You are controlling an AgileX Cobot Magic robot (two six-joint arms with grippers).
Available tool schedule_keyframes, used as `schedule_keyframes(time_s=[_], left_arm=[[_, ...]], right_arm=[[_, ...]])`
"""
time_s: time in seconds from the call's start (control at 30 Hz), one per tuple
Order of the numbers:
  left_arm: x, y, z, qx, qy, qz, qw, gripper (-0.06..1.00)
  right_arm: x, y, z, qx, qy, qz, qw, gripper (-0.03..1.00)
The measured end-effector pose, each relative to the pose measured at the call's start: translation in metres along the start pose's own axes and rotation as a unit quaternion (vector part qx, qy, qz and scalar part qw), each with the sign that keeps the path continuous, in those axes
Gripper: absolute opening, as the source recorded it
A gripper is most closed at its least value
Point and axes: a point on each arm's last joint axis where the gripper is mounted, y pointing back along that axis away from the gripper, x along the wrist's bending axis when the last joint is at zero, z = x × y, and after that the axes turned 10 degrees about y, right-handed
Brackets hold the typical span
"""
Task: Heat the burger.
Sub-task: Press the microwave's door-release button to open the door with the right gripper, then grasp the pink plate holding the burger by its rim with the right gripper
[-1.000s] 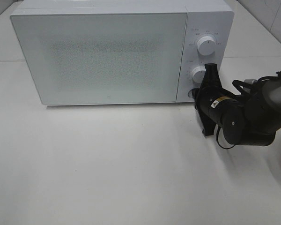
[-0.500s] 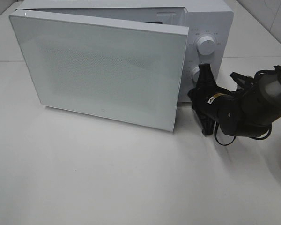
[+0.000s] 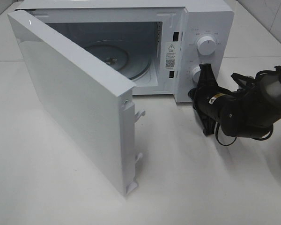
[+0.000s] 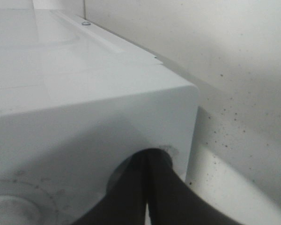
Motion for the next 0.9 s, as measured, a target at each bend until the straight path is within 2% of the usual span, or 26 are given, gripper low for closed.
schedule_keyframes(time_s=[0.3, 0.47, 0.57, 0.67, 0.9], left_arm=[[0.000, 0.000, 0.000, 0.000, 0.000, 0.000, 1.000, 0.97], [0.000, 0.000, 0.000, 0.000, 0.000, 0.000, 1.000, 0.97], [0.000, 0.000, 0.000, 0.000, 0.000, 0.000, 1.000, 0.97], [0.000, 0.000, 0.000, 0.000, 0.000, 0.000, 1.000, 0.97], [0.000, 0.000, 0.000, 0.000, 0.000, 0.000, 1.000, 0.97]], right_arm=[[0.001, 0.012, 0.001, 0.006, 0.003, 0.019, 1.000, 0.00], [0.008, 0.024, 0.003, 0.019, 0.005, 0.011, 1.000, 0.00], [0.015, 0.031, 0.007, 0.025, 0.008, 0.024, 0.999, 0.00], [0.016, 0.037, 0.007, 0.040, 0.015, 0.020, 0.999, 0.00], [0.021, 0.063, 0.005, 0.098, 0.057, -0.020, 0.993, 0.00]])
